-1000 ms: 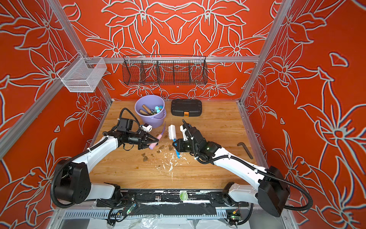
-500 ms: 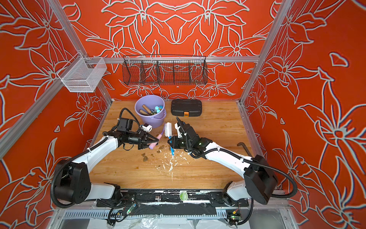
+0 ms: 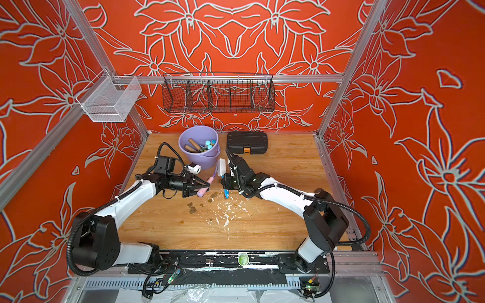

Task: Brush the soil off the hand trowel and place it into the bucket
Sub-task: Brush off the soil from the hand trowel.

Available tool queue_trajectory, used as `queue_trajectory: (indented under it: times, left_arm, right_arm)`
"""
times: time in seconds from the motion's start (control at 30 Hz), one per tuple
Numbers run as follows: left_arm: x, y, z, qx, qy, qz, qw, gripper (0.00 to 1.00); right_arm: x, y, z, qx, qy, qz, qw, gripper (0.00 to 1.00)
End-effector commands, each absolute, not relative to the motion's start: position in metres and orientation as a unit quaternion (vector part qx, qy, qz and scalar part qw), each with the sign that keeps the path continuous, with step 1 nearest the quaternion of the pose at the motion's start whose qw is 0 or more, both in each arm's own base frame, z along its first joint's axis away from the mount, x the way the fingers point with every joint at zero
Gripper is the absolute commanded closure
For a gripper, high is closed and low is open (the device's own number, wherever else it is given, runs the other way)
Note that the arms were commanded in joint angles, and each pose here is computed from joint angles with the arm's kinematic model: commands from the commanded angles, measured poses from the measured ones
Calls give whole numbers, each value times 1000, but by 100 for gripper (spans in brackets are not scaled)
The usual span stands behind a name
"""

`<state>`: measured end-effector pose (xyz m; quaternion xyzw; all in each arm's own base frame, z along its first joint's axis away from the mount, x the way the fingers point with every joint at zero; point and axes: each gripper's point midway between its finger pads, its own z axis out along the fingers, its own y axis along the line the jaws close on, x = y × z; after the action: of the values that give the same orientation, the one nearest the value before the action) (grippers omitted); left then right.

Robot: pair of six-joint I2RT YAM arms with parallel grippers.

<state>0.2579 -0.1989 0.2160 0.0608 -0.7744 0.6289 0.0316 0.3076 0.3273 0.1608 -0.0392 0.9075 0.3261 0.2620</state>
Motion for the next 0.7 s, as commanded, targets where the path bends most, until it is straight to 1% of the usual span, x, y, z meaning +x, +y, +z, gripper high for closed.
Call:
queue_trajectory:
  times: [0.0, 0.17, 0.3, 0.53, 0.67]
  left_arm:
    - [254, -198, 225, 44, -767, 640, 23, 100]
    - [256, -197, 224, 44, -767, 640, 23, 100]
    - [257, -198, 224, 44, -766, 640, 24, 100]
    - [258, -198, 224, 43, -766, 641, 23, 100]
    - [257, -197, 226, 43, -767, 640, 21, 100]
  right_arm:
    - [299, 310, 181, -36, 901, 326, 283, 100]
    - [277, 307, 191, -37, 887, 369, 274, 100]
    - [268, 310, 200, -41, 878, 392, 273, 100]
    - [266, 333, 208, -67, 866, 416, 270, 100]
    - [274, 338, 187, -61, 879, 394, 260, 100]
